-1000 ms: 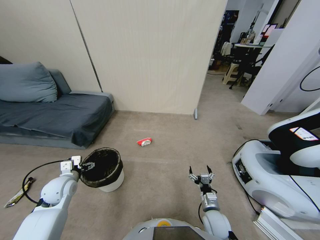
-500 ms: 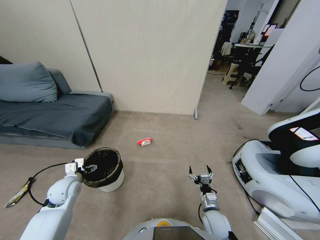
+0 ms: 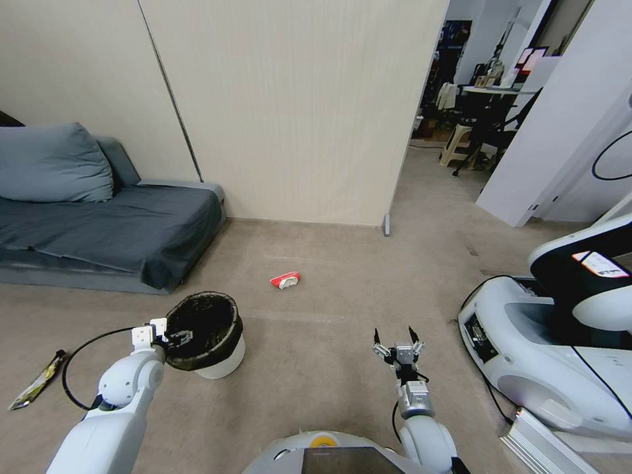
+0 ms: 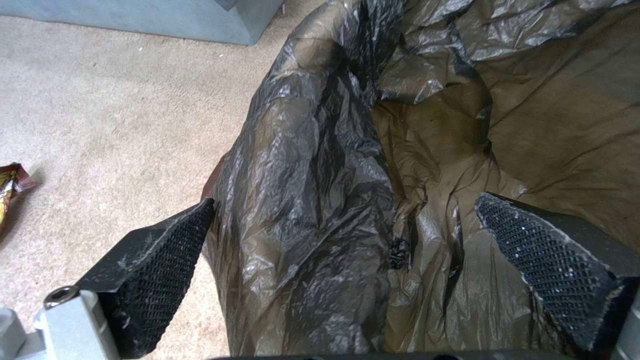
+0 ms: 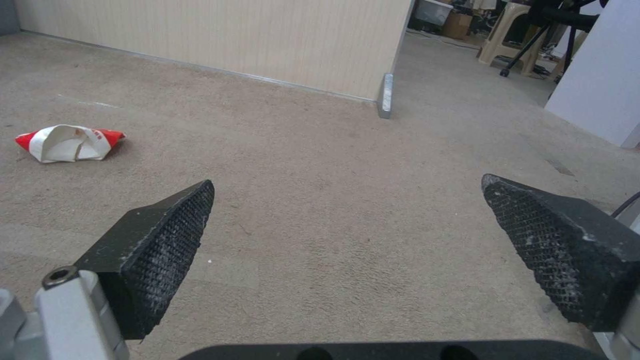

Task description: Pick up the trash bin, then pick up the garbage from the floor and place it into the trash bin.

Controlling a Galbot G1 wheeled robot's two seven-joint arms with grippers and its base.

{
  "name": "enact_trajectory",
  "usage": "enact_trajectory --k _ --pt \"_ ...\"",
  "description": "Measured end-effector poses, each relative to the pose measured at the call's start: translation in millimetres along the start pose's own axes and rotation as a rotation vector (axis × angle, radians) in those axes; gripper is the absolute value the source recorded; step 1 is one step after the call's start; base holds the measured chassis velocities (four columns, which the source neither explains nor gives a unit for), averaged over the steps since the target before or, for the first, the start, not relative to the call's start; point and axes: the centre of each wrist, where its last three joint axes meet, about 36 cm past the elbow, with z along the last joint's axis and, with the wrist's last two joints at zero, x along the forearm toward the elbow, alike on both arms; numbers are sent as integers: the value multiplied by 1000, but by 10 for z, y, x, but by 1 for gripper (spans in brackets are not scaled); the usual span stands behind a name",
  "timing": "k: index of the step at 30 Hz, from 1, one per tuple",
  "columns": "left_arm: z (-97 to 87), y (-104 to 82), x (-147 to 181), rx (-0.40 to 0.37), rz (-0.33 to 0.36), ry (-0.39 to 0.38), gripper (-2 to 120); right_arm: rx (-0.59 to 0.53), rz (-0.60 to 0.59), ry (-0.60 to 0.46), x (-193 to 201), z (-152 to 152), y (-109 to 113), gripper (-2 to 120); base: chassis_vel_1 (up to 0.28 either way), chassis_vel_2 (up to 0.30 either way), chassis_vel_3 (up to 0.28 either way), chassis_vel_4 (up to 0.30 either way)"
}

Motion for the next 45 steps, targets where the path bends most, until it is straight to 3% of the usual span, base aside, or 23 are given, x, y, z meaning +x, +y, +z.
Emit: enact_trajectory --k 40,45 --pt "131 54 -221 123 -4 84 100 12 -2 5 42 2 4 100 0 0 0 0" --pt "119 43 -200 111 -7 75 82 12 2 4 36 2 2 100 0 0 0 0"
